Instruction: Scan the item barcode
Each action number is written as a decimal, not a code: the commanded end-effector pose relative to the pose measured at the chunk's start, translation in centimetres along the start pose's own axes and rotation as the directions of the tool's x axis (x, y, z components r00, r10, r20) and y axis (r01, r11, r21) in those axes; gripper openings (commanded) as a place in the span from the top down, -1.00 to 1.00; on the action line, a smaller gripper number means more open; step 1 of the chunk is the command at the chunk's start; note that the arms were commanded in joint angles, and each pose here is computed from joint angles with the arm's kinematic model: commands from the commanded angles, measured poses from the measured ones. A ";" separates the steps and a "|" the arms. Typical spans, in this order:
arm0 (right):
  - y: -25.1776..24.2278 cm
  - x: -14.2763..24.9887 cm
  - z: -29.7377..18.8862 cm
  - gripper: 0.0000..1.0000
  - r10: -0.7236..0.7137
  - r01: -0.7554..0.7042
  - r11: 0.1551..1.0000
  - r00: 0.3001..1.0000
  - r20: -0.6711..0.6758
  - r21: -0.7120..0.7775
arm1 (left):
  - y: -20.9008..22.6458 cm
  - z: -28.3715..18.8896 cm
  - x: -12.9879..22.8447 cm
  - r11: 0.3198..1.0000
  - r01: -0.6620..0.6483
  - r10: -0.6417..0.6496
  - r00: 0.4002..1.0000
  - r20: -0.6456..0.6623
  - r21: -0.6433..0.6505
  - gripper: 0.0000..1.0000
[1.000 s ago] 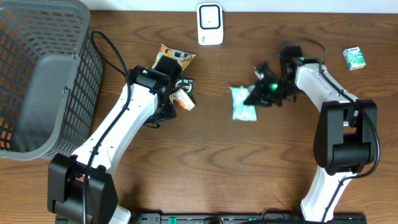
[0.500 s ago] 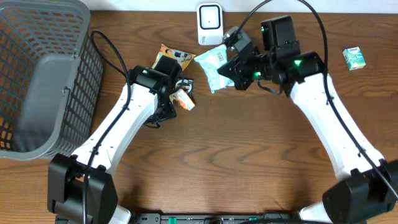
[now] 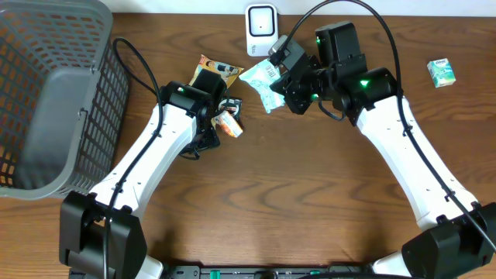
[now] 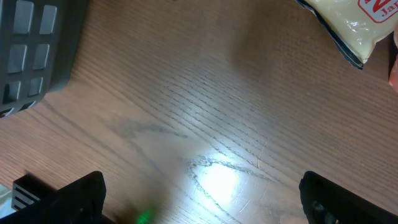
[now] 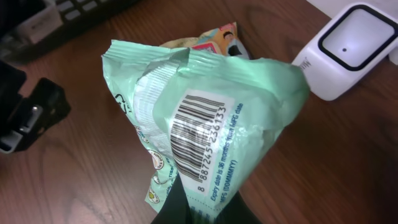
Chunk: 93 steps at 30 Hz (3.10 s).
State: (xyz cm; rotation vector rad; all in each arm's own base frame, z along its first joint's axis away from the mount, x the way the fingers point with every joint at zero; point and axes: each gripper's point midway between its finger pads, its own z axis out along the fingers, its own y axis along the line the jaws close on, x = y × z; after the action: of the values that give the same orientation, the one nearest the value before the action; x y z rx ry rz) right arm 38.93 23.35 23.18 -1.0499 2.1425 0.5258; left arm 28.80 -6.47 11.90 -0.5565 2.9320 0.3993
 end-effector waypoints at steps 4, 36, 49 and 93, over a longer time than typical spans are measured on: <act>-0.3 -0.6 -0.4 0.98 -0.026 0.025 0.999 1.000 0.013 0.020 | 0.5 0.0 0.0 1.000 0.010 -0.009 1.000 0.006 -0.017 -0.96; -4.7 14.8 5.2 0.17 0.481 -0.400 0.873 0.800 -0.358 0.279 | 0.5 0.0 0.0 1.000 0.010 -0.009 1.000 0.006 -0.017 -0.95; 2.2 14.1 4.4 -0.26 0.731 -0.766 0.628 0.520 -0.442 0.136 | 0.5 0.0 0.0 1.000 0.009 -0.009 1.000 0.006 -0.017 -0.95; -1.5 16.1 5.9 -0.14 0.922 -0.975 0.220 0.214 -0.322 -0.018 | 0.5 0.0 0.0 1.000 0.010 -0.009 1.000 0.006 -0.017 -0.96</act>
State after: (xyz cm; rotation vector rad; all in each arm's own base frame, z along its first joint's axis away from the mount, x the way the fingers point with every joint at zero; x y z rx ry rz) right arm 36.35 14.49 4.12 0.5873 2.8895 0.9901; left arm 28.79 -6.46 11.90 -0.5565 2.9323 0.3997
